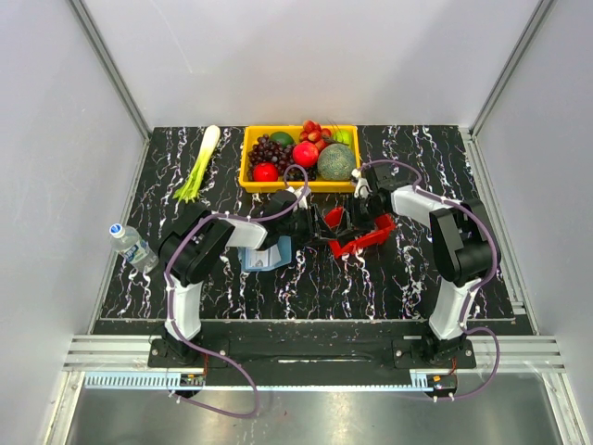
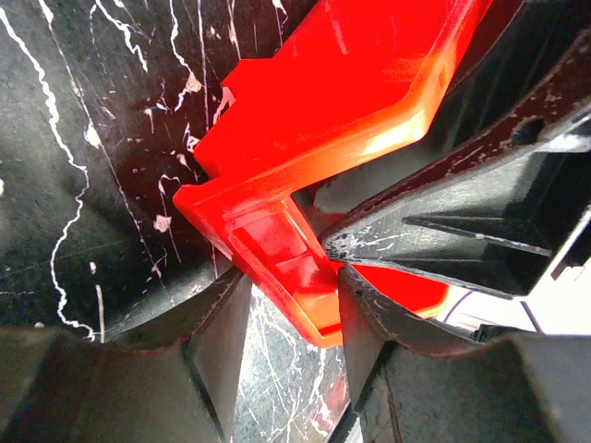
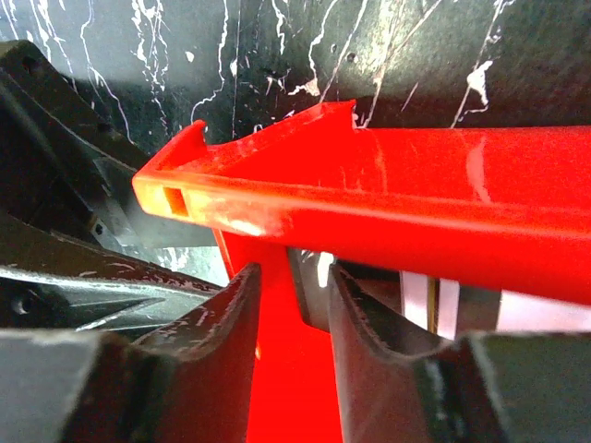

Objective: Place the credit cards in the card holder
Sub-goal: Pick up the credit card from the storage box.

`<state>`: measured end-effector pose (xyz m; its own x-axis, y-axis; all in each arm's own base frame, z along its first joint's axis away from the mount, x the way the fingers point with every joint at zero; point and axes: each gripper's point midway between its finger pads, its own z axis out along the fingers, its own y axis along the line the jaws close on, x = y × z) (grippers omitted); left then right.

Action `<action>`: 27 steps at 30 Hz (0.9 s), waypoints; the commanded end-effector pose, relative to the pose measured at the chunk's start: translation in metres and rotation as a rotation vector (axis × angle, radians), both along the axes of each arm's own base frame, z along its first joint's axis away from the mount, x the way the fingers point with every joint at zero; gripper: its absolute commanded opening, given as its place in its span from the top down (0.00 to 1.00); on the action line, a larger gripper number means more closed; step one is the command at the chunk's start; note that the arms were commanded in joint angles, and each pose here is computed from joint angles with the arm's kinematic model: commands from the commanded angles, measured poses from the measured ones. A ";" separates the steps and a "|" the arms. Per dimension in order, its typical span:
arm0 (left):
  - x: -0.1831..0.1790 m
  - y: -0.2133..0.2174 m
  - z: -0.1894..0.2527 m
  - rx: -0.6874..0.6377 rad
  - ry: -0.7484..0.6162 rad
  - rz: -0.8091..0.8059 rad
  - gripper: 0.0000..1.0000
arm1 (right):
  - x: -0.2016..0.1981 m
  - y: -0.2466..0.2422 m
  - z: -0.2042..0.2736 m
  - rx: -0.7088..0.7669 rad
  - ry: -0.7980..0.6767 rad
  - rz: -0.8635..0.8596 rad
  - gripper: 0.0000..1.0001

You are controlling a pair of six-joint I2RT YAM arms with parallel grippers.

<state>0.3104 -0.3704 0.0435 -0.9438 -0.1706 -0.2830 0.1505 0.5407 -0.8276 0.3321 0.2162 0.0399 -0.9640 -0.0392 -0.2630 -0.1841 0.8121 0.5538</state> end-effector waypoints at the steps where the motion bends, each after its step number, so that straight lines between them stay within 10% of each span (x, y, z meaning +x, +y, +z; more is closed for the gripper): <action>1: 0.005 -0.009 0.007 -0.024 -0.034 -0.012 0.54 | -0.005 0.023 0.013 0.118 0.017 0.022 0.61; 11: 0.004 -0.008 0.008 -0.024 -0.036 -0.011 0.54 | 0.001 0.027 0.034 0.157 -0.032 0.007 0.73; 18: 0.001 -0.004 0.010 -0.019 -0.046 -0.003 0.55 | 0.023 -0.016 0.029 -0.101 -0.158 -0.135 0.39; 27: 0.001 0.001 0.013 -0.016 -0.065 0.013 0.56 | 0.019 -0.034 -0.006 -0.251 -0.118 -0.131 0.36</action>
<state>0.3095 -0.3704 0.0413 -0.9415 -0.1736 -0.2888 0.1540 0.5407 -0.8270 0.3508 0.1927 0.0475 -0.9288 0.0414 -0.3682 -0.1243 0.9013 0.4150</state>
